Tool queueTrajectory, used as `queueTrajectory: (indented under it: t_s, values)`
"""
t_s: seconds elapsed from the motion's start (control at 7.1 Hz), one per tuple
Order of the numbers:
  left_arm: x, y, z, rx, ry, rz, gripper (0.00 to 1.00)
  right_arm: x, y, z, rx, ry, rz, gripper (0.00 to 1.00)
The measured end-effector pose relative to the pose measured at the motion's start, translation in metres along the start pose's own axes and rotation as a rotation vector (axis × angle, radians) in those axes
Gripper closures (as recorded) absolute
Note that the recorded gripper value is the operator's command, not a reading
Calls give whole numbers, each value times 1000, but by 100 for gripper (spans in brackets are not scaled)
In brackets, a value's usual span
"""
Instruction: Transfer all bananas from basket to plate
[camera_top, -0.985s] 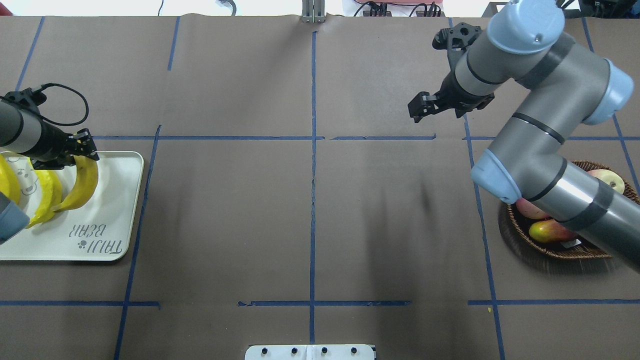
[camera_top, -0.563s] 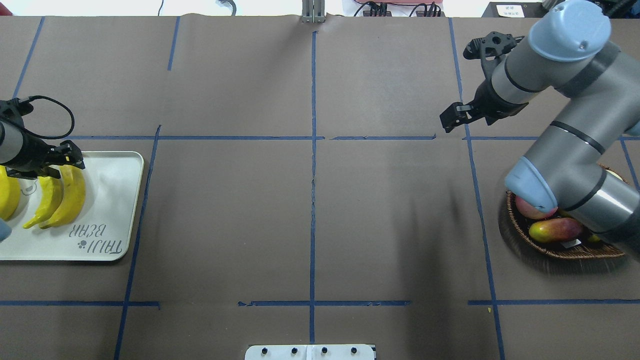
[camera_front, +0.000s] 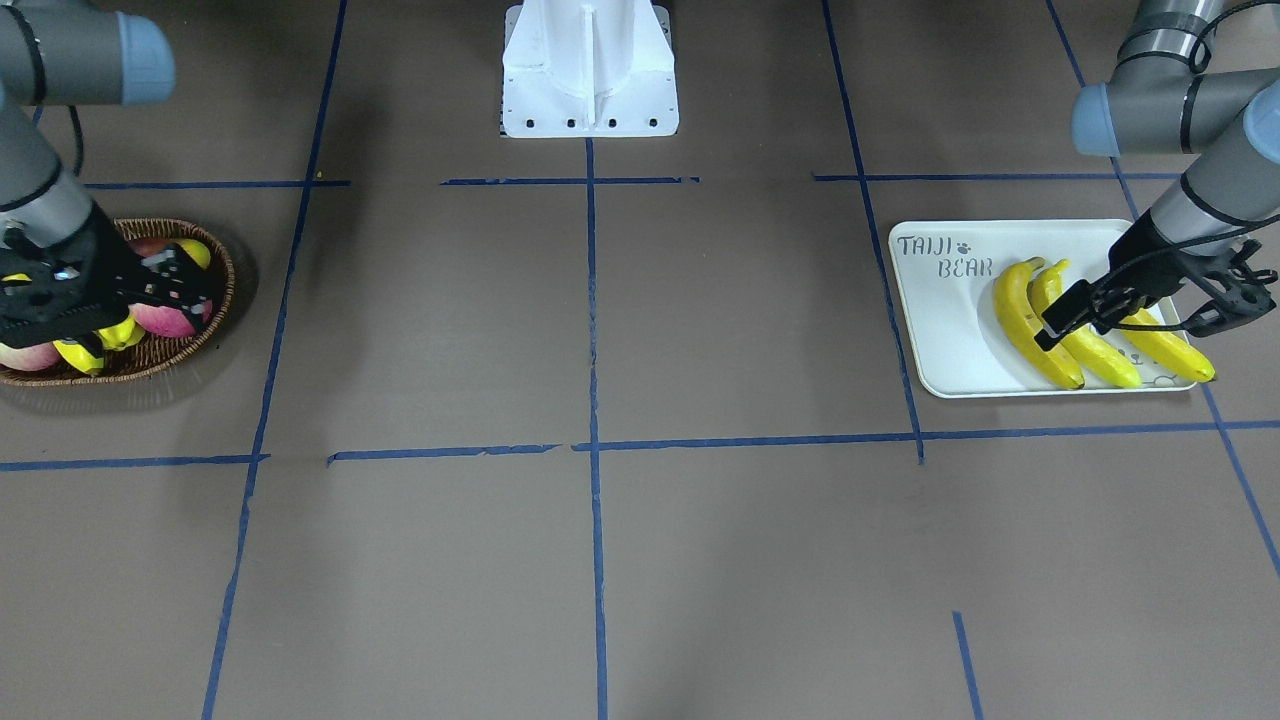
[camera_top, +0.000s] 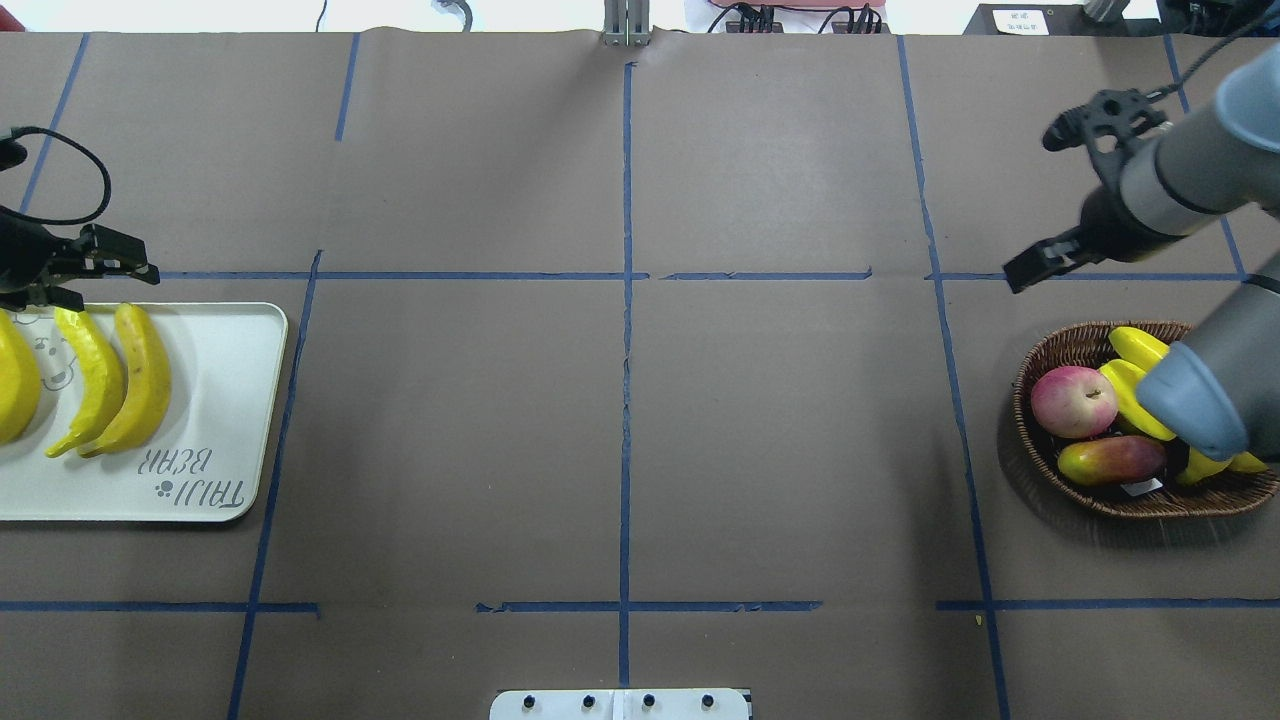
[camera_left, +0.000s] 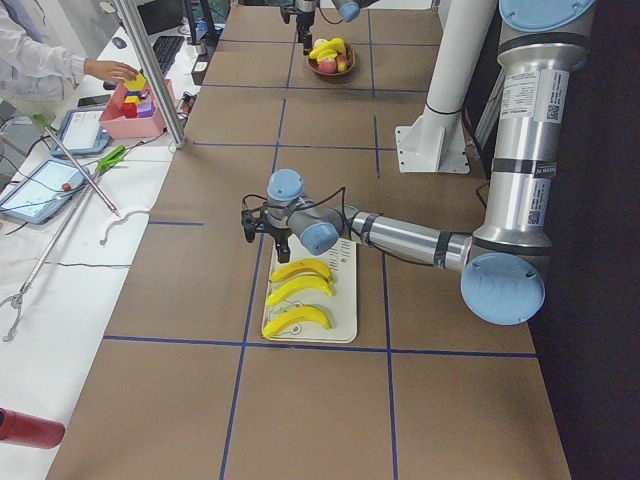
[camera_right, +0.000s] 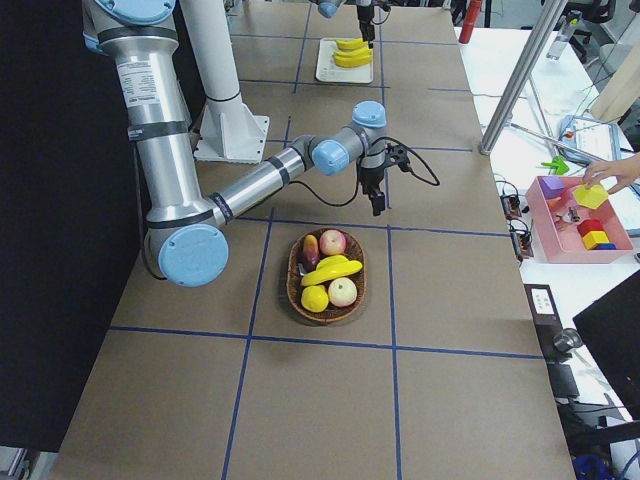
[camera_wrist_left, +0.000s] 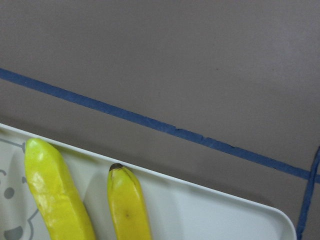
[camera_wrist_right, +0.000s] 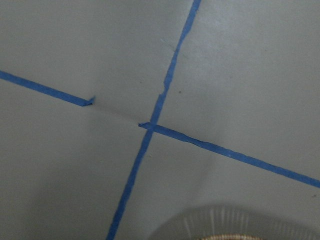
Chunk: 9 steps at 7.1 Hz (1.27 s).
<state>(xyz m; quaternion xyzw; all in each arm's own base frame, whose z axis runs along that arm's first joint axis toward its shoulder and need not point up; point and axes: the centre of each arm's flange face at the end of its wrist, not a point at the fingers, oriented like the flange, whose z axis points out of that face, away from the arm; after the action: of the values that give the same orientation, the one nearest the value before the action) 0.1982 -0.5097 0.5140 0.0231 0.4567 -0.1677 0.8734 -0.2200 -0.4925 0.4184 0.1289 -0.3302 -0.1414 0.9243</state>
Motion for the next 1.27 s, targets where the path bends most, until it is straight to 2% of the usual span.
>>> queueTrajectory:
  t_s: [0.14,0.42,0.7,1.27]
  values:
    - [9,-3,-3,2,14,5,0,28,30,1,12,8,-35,0]
    - [18,-6,-5,5,25,12,0,72,98,12,43,-17,-67,1]
    - [21,-7,-6,5,26,11,0,83,121,18,40,-44,-38,6]
    - [23,-8,-7,5,26,11,0,104,144,45,-23,-28,-4,12]
